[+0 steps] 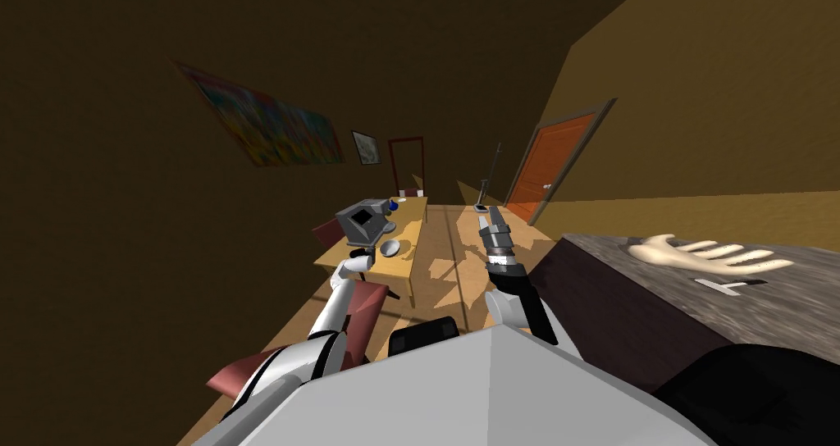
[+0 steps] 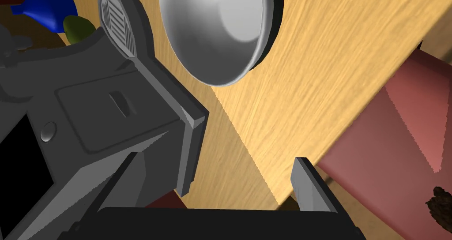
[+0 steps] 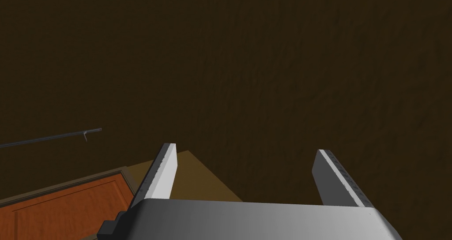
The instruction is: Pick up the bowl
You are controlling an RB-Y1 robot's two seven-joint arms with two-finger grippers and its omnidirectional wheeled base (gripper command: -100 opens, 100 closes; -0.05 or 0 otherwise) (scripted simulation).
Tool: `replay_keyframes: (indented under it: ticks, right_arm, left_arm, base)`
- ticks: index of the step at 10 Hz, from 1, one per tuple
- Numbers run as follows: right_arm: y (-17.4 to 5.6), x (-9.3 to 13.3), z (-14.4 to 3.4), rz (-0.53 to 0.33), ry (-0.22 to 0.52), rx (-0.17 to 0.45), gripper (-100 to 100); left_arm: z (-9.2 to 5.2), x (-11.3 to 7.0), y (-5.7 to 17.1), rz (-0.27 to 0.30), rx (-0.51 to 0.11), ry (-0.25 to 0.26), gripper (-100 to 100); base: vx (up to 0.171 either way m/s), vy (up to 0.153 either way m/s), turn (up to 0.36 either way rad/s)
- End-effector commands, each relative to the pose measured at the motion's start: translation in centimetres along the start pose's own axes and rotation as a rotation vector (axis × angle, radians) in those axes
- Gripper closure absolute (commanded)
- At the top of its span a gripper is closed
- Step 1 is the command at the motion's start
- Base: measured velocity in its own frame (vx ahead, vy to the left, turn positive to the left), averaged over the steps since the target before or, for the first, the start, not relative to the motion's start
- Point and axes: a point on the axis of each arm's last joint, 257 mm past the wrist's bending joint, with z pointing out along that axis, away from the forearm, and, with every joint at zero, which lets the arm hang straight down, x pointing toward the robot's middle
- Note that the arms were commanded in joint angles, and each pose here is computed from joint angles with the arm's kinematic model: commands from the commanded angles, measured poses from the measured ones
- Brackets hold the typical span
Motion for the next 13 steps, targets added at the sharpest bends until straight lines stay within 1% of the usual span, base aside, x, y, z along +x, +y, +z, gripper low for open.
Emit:
replay_keyframes:
  ticks: [1, 2, 3, 4, 5, 7, 8, 11, 13]
  right_arm:
    - [0.0, 0.0, 0.0, 0.000, 0.000, 0.000, 0]
    - [0.0, 0.0, 0.0, 0.000, 0.000, 0.000, 0]
    - [0.0, 0.0, 0.0, 0.000, 0.000, 0.000, 0]
    - [0.0, 0.0, 0.0, 0.000, 0.000, 0.000, 0]
    - [0.0, 0.0, 0.0, 0.000, 0.000, 0.000, 0]
    - [0.0, 0.0, 0.0, 0.000, 0.000, 0.000, 0]
    - [0.0, 0.0, 0.0, 0.000, 0.000, 0.000, 0]
    - [0.0, 0.0, 0.0, 0.000, 0.000, 0.000, 0]
    - [0.0, 0.0, 0.0, 0.000, 0.000, 0.000, 0]
  left_arm:
    - [0.4, 0.3, 1.6, -0.011, -0.069, 0.006, -100]
    - [0.4, 0.3, 1.6, -0.011, -0.069, 0.006, -100]
    - [0.7, 0.5, 2.8, -0.019, -0.125, 0.011, -100]
    - [0.7, 0.5, 2.8, -0.019, -0.125, 0.011, -100]
    - [0.8, 0.7, 4.0, -0.028, -0.178, 0.014, -100]
    - [0.8, 0.9, 5.5, -0.042, -0.260, 0.018, -100]
    - [0.8, 0.9, 6.1, -0.042, -0.275, 0.019, -100]
    - [0.4, 0.5, 8.9, -0.060, -0.396, 0.014, -100]
    - [0.1, -0.1, 10.6, -0.070, -0.459, 0.007, -100]
  base:
    - [0.069, -0.052, -0.031]
    - [0.070, -0.039, -0.010]
    - [0.105, -0.042, -0.023]
    - [0.078, -0.035, -0.011]
    - [0.079, -0.045, -0.024]
    - [0.146, -0.052, -0.033]
    - [0.095, -0.052, -0.007]
    - [0.087, -0.059, -0.023]
    - [0.101, -0.037, -0.023]
